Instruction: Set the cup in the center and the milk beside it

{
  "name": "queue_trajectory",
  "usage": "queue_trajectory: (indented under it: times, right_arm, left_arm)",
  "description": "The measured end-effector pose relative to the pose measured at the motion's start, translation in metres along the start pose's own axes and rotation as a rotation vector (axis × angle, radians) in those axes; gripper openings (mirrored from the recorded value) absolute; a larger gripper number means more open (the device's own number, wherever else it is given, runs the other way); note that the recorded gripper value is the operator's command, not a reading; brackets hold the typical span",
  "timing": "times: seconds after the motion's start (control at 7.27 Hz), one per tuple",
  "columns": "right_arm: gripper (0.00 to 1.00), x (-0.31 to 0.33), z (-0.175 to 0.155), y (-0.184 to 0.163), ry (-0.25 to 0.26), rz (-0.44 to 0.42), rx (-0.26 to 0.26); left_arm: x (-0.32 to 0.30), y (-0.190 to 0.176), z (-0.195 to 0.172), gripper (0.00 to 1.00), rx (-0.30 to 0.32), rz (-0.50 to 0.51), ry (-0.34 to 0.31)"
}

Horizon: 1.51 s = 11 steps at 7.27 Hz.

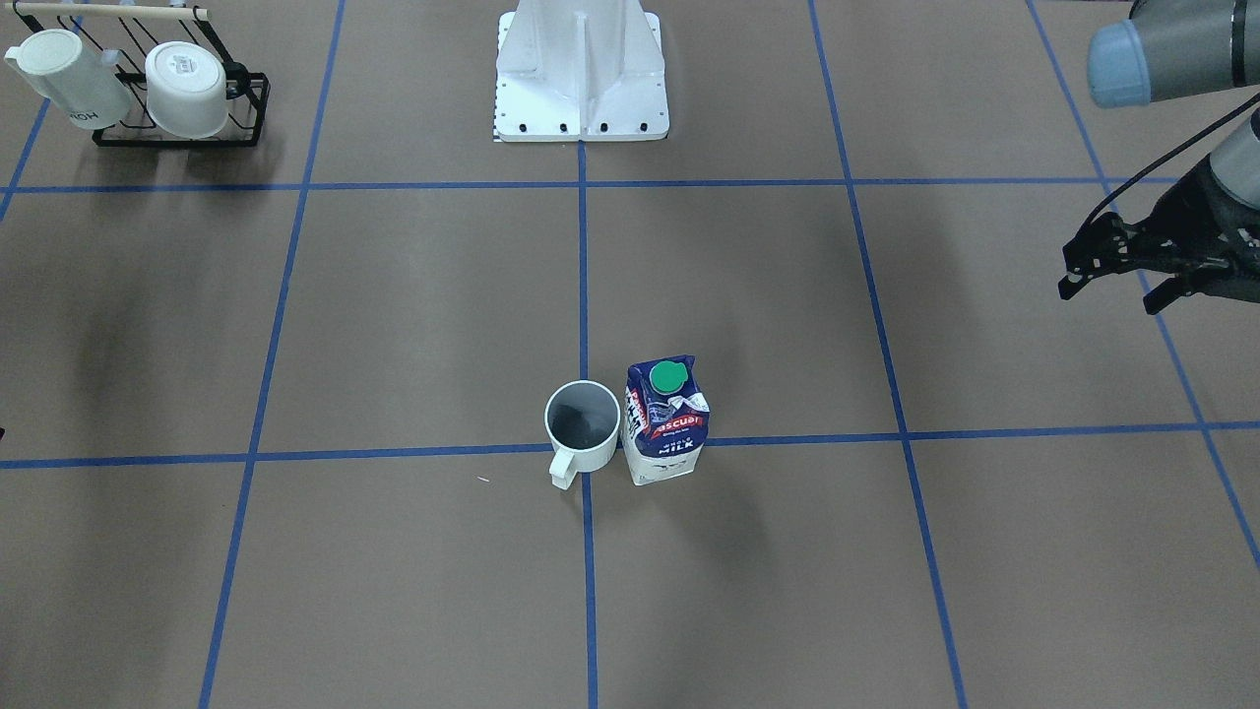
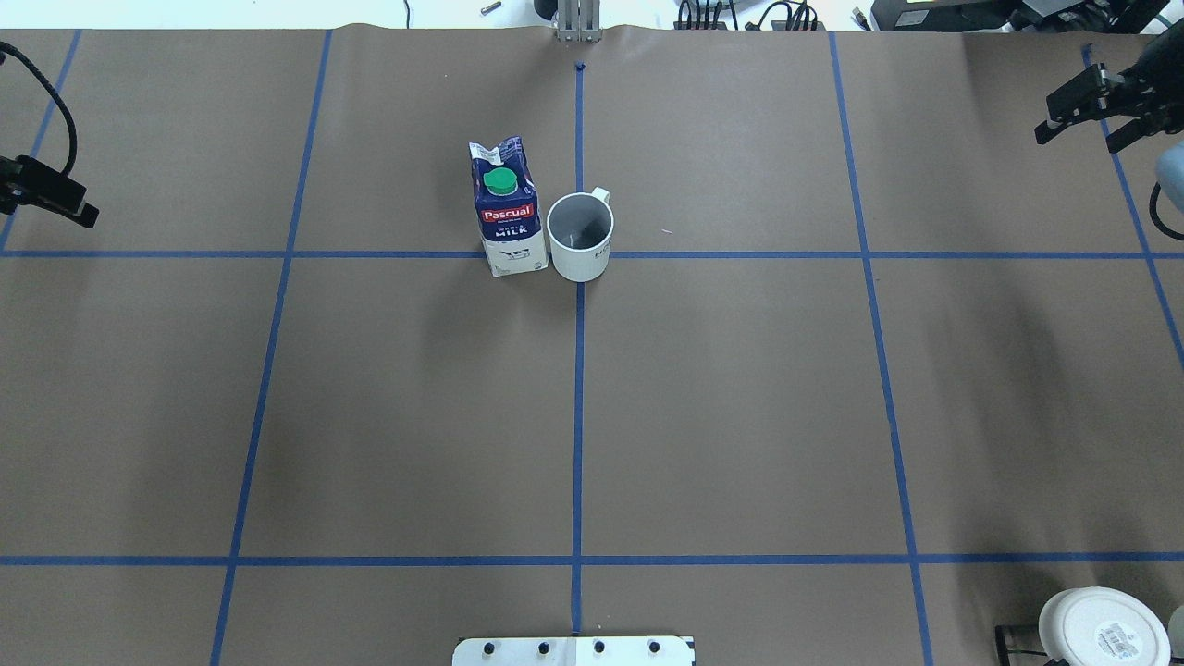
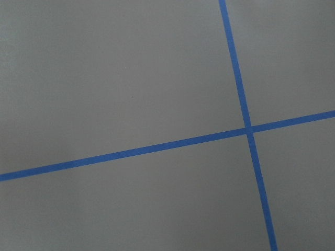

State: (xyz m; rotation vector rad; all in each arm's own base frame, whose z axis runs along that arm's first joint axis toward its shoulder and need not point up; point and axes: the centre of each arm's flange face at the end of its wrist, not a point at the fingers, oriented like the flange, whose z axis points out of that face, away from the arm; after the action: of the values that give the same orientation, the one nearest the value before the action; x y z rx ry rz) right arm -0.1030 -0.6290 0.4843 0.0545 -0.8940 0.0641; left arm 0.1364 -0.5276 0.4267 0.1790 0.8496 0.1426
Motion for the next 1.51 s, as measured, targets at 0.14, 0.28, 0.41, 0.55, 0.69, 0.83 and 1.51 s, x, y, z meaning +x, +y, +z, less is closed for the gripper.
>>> queue_trajectory:
  times: [0.14,0.28,0.41,0.55,0.69,0.83,1.51]
  right_arm:
    - [1.00,0.000,0.001,0.000,0.001,0.000,-0.002]
    - [1.00,-0.002,0.003,0.000,0.002,-0.001,-0.004]
    - [1.00,-0.004,0.006,0.000,0.004,-0.004,-0.007]
    - [1.00,-0.005,0.007,0.000,0.006,-0.005,-0.009]
    - [1.00,-0.005,0.009,0.000,0.007,-0.006,-0.010]
    - [1.00,-0.005,0.010,0.000,0.007,-0.008,-0.011]
    - [1.00,-0.006,0.013,0.000,0.007,-0.011,-0.014]
  left_arm:
    - [0.001,-0.001,-0.001,0.98,0.002,0.002,0.001]
    - [0.002,-0.001,-0.002,0.98,0.004,0.003,0.001]
    - [0.002,-0.002,-0.003,0.98,0.006,0.003,0.001]
    - [0.002,-0.003,-0.003,0.98,0.007,0.003,0.001]
    - [0.002,-0.003,-0.004,0.98,0.009,0.003,0.001]
    - [0.003,-0.003,-0.007,0.98,0.014,0.005,0.003]
    - [0.006,-0.002,-0.011,0.98,0.019,-0.005,0.007]
